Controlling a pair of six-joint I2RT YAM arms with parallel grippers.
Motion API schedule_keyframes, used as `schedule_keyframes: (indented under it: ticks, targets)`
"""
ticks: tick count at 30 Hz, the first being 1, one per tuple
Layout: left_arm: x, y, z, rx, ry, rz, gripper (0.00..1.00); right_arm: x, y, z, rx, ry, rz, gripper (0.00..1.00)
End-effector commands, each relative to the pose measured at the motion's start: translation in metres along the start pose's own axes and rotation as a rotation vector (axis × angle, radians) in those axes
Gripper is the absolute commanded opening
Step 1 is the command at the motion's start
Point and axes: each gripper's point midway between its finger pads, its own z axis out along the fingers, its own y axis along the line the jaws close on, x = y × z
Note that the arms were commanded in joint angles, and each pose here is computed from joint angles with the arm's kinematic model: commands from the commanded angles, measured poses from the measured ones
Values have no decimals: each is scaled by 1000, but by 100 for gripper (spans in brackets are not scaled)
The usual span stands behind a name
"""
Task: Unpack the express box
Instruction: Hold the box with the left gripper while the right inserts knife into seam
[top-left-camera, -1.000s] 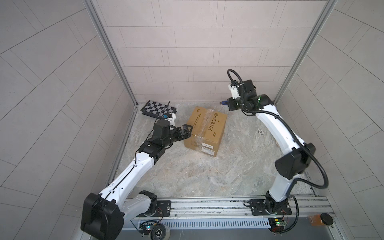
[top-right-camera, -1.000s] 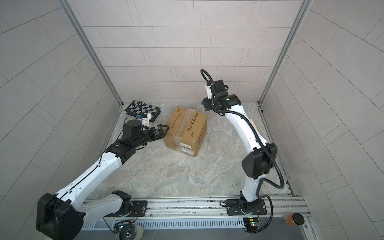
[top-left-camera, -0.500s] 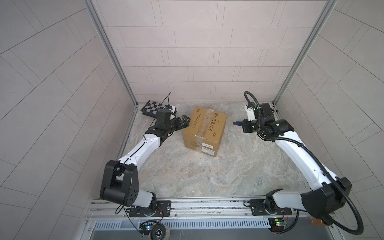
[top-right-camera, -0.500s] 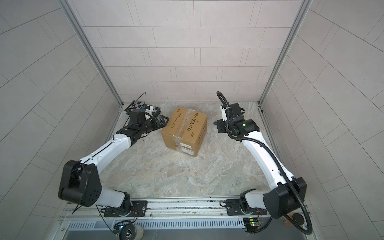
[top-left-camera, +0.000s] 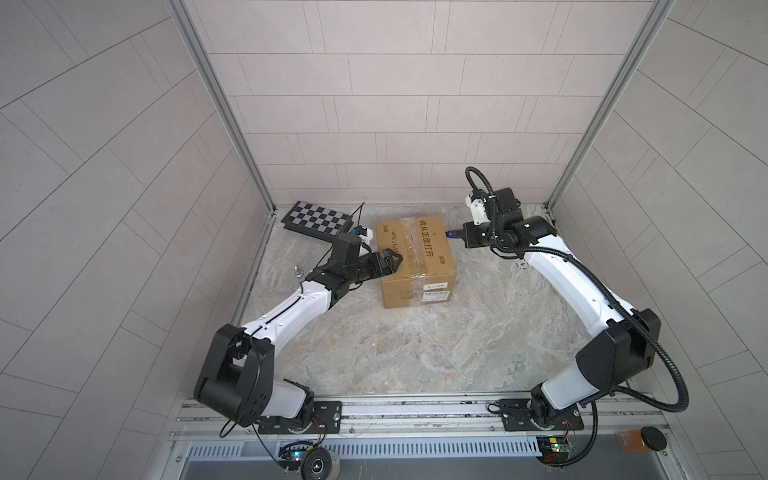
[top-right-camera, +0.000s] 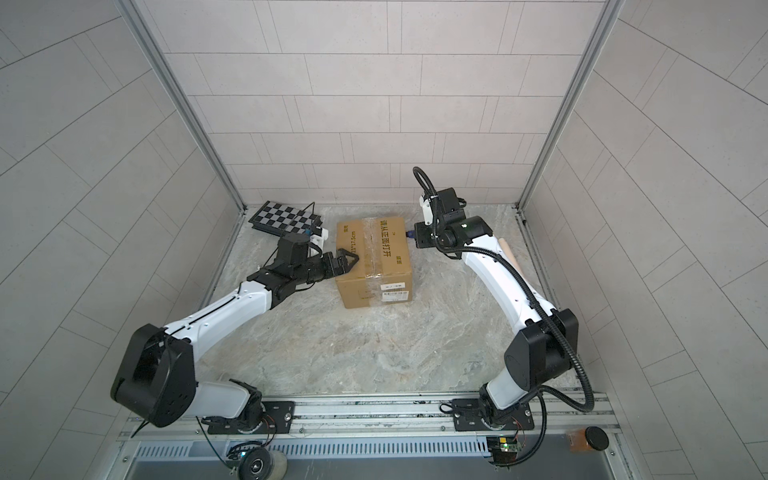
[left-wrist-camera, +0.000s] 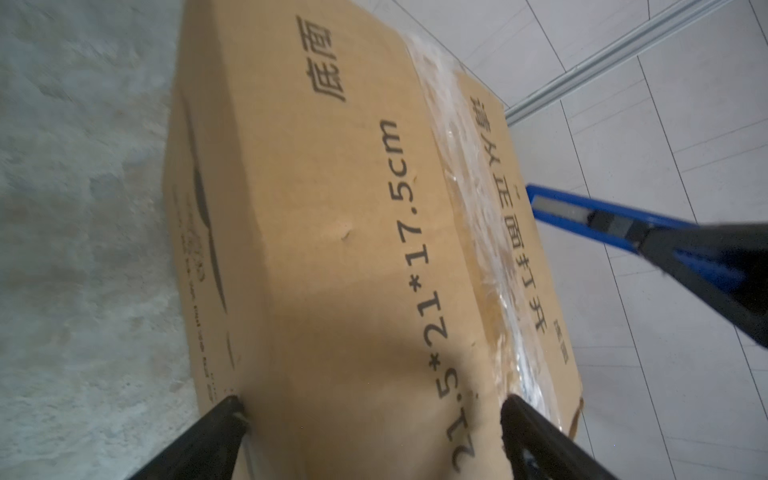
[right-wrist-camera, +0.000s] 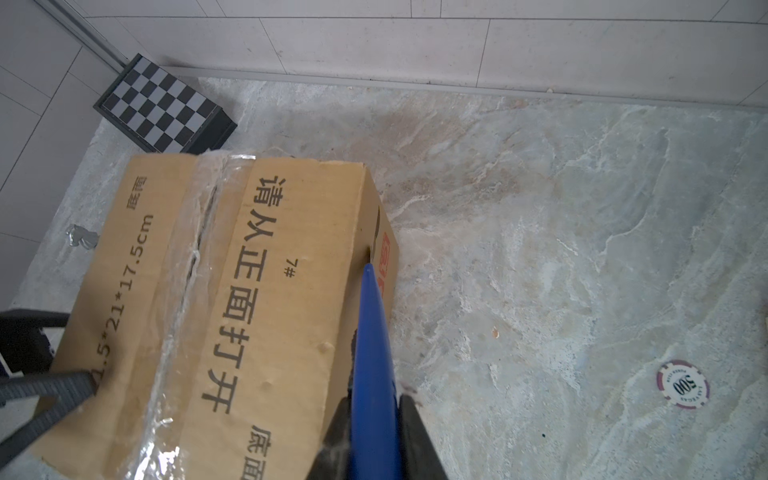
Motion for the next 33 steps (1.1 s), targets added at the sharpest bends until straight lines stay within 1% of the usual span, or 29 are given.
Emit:
schedule_keyframes:
  ticks: [1,4,7,9,12,16,21,24,28,33]
  targets:
    - [-2,-14,-15,10,7,9,100,-11,5,-7,-1,11,-25,0]
    - [-16,-12,-25,-67,5,68,100,-23,-10,-23,61,-6,-34,0]
    - [-29,-13,-26,-92,-6,97,100,-34,-22,-49,144,-23,-72,0]
    - [-33,-11,-24,-102,-8,108,100,-39,-22,-66,170,-38,-93,0]
    - [-37,-5,-18,-128,-16,140,100,-41,-8,-85,187,-56,-144,0]
    - [-42,6,-1,-147,3,143,100,-33,30,-94,165,-63,-228,0]
    - [-35,30,14,-237,50,117,100,-20,81,-92,93,-65,-281,0]
    - [-28,43,18,-285,79,109,100,-11,103,-82,76,-56,-308,0]
    - [-20,57,19,-345,118,112,100,-2,121,-68,64,-40,-331,0]
    - [-13,74,16,-423,141,113,100,2,126,-51,89,-22,-355,0]
